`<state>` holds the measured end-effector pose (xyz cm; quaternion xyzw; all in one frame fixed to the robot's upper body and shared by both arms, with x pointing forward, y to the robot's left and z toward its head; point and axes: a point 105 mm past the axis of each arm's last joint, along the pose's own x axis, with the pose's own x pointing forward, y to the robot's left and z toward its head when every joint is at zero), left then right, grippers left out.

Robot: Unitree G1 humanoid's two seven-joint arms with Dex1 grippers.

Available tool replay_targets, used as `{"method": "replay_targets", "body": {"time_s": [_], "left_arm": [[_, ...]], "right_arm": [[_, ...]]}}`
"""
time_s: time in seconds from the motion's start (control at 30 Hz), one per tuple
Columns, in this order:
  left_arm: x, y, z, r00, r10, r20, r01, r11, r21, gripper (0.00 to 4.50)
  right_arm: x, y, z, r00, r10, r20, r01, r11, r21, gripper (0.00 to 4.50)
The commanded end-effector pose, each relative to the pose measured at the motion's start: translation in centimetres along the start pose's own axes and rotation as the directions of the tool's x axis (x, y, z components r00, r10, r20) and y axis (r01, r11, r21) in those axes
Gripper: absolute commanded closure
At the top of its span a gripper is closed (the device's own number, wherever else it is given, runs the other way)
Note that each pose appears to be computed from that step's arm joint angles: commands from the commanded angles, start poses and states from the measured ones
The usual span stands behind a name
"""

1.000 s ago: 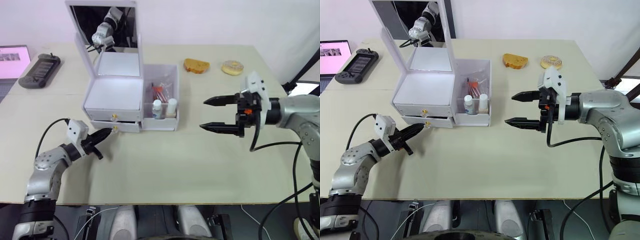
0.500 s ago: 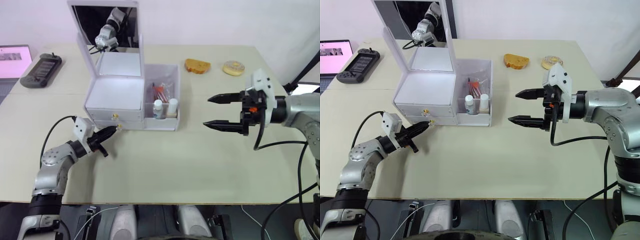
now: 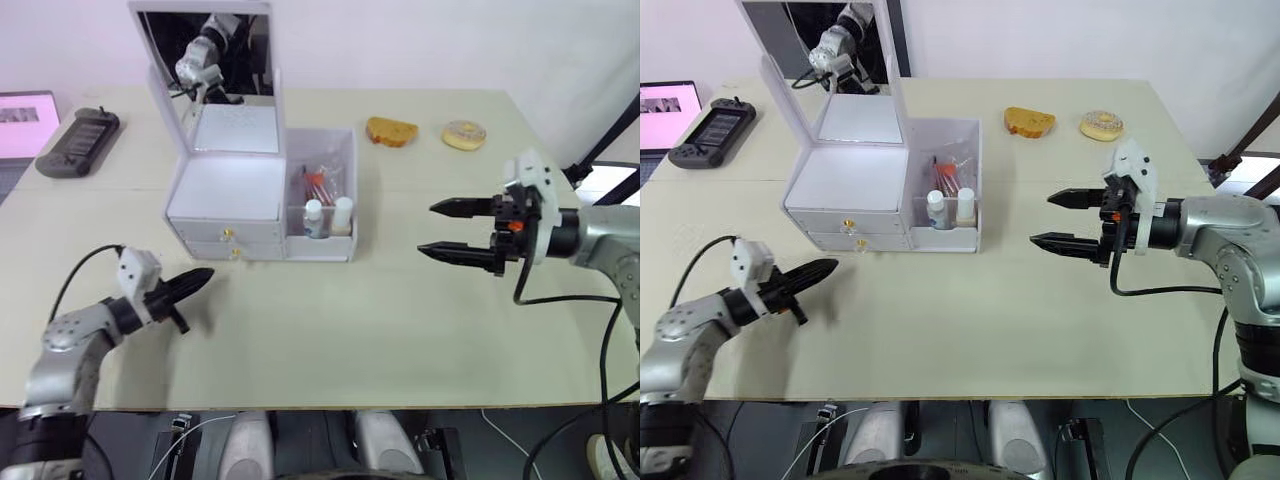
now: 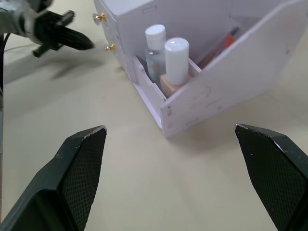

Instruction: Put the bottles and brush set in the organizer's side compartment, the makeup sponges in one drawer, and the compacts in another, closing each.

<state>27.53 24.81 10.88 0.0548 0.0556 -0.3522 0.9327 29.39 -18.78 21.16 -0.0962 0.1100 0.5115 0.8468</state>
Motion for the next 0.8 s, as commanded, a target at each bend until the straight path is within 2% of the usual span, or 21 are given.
{"method": "replay_targets", "body": {"time_s": [0.03, 0.23, 0.27, 0.37, 0.43, 0.57, 0.8], "left_arm": [[-2.2, 1.4, 2.3, 0.997, 0.068, 0.025, -0.069, 0.997, 0.02, 3.57], [-6.7, 3.8, 2.9, 0.982, 0.18, -0.054, -0.18, 0.984, 0.014, 0.4], [-7.6, 4.3, 2.9, 0.977, 0.203, -0.068, -0.203, 0.979, 0.016, 0.02], [-9.1, 5.6, 3.1, 0.96, 0.264, -0.09, -0.263, 0.965, 0.024, 0.02], [-10.0, 6.8, 3.1, 0.933, 0.337, -0.124, -0.326, 0.94, 0.099, 0.02], [-10.4, 7.4, 2.1, 0.908, 0.383, -0.17, -0.366, 0.922, 0.124, 0.02], [-9.4, 6.9, 1.5, 0.93, 0.34, -0.14, -0.326, 0.938, 0.117, 0.02]], "right_arm": [[-1.1, -0.9, 0.0, 0.998, -0.039, 0.059, 0.038, 0.999, 0.013, 0.0], [-3.8, -3.5, -3.3, 0.973, -0.214, 0.087, 0.207, 0.975, 0.08, 0.0], [-4.2, -3.8, -3.9, 0.966, -0.242, 0.087, 0.236, 0.969, 0.076, 0.0], [-5.2, -4.1, -5.0, 0.951, -0.291, 0.105, 0.282, 0.955, 0.095, 0.0], [-5.8, -4.1, -6.0, 0.938, -0.327, 0.113, 0.317, 0.944, 0.094, 0.0], [-6.6, -4.4, -7.3, 0.903, -0.413, 0.119, 0.407, 0.911, 0.07, 0.0], [-6.9, -4.2, -8.4, 0.877, -0.466, 0.121, 0.466, 0.884, 0.027, 0.0]]}}
